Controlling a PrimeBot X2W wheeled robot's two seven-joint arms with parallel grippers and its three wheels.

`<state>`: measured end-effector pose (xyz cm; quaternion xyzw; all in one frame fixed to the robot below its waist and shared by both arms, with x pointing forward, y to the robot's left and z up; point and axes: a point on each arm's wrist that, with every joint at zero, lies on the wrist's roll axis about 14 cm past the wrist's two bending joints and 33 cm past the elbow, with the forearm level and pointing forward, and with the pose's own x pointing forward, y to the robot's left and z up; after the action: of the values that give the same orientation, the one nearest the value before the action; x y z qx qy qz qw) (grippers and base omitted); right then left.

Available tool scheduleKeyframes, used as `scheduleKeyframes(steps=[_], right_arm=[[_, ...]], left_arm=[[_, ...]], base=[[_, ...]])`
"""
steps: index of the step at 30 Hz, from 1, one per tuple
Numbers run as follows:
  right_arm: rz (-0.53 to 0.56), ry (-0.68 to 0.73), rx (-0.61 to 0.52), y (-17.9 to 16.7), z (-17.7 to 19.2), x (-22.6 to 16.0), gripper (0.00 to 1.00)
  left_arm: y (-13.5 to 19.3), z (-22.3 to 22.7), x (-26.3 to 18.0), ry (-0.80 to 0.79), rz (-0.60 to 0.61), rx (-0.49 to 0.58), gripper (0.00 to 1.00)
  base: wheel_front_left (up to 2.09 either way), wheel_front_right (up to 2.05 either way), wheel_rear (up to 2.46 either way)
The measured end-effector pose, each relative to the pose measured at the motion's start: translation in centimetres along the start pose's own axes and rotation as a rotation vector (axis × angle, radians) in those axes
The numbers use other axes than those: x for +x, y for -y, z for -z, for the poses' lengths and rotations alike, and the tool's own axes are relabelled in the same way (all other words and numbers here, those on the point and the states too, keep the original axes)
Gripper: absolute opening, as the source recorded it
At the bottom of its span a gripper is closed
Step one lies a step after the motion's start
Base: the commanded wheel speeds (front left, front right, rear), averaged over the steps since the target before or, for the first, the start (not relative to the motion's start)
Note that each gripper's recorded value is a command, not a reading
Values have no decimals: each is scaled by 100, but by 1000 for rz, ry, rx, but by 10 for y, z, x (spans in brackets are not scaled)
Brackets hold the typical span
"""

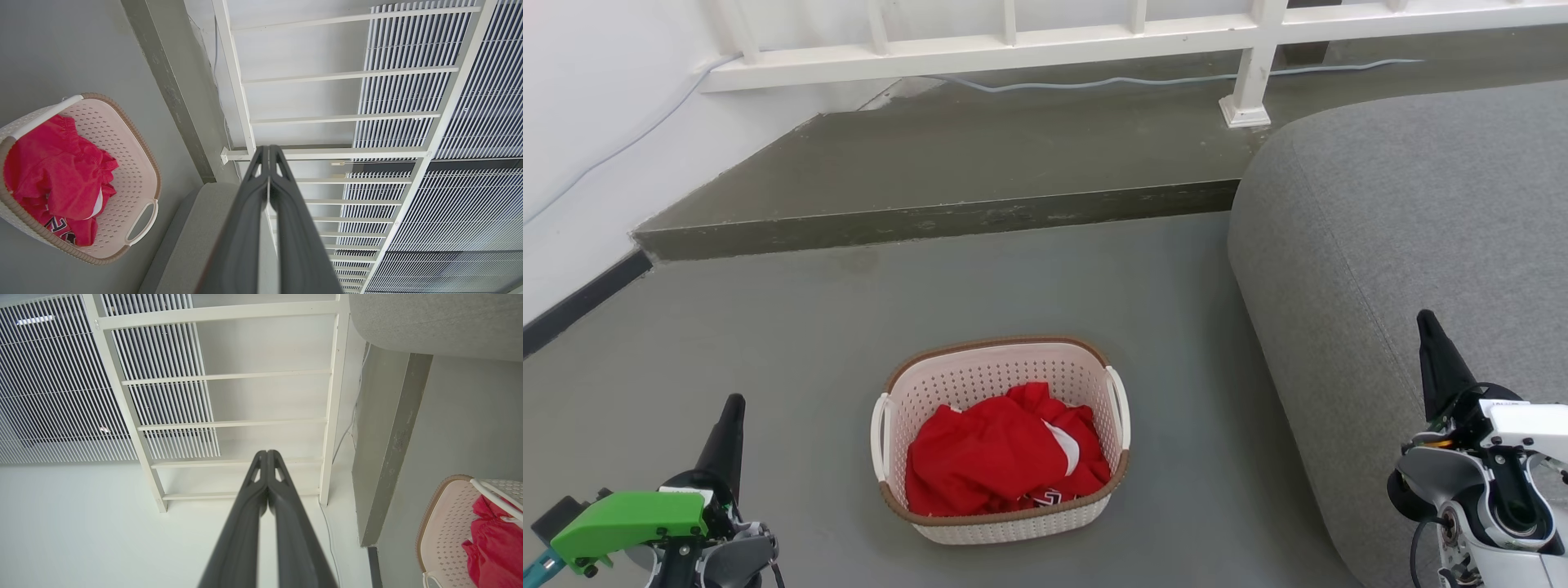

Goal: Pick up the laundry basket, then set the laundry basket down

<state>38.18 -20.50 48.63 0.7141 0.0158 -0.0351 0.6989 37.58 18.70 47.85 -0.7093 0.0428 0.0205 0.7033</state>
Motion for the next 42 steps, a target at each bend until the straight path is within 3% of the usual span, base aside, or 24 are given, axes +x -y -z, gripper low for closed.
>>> scheduleKeyframes(steps=[21,22,28,42], right_arm=[[0,0,0,0,0,0,0],[5,0,1,1,0,0,100],[101,-3,29,35,7,-15,100],[67,-44,15,23,25,-11,100]], left_arm=[[0,0,0,0,0,0,0],[-2,0,0,0,-5,-1,100],[-29,7,-11,-3,-85,-28,100],[-21,11,-8,5,-60,-19,100]], base=[[0,0,0],[0,0,0],[0,0,0],[0,0,0]])
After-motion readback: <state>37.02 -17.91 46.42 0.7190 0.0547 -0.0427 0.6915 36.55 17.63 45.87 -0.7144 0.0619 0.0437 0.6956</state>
